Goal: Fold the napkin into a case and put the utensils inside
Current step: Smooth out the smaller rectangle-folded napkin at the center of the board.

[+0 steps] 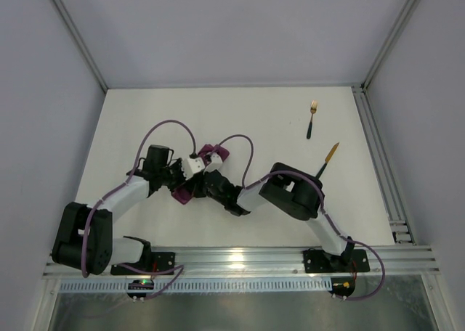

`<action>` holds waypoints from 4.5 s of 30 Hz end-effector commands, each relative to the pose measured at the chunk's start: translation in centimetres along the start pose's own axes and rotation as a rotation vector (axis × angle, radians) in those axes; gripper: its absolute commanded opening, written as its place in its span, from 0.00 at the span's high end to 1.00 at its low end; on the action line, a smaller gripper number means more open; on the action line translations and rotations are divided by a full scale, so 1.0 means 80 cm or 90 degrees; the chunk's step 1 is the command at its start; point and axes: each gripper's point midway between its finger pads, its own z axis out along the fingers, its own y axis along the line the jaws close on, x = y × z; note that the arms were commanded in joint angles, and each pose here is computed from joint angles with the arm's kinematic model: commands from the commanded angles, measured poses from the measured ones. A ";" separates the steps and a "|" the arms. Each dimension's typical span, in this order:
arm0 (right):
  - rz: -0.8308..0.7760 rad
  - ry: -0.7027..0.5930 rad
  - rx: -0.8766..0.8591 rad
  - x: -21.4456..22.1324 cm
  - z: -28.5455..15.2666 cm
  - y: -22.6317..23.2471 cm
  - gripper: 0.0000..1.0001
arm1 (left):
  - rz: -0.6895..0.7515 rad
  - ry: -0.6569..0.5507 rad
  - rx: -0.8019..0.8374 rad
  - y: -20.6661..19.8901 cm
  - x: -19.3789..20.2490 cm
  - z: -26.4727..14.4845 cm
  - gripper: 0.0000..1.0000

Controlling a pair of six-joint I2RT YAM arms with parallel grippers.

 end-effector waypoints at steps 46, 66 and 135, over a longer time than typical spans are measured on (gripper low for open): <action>0.053 -0.035 -0.014 -0.078 -0.111 -0.020 0.61 | 0.287 0.145 0.172 -0.076 0.062 0.001 0.87; 0.077 0.017 0.108 -0.053 -0.063 -0.076 0.61 | 0.400 0.212 0.210 -0.081 0.077 -0.006 0.86; 0.026 0.164 -0.031 0.006 -0.050 -0.036 0.96 | 0.083 0.092 0.121 -0.043 0.033 -0.048 0.64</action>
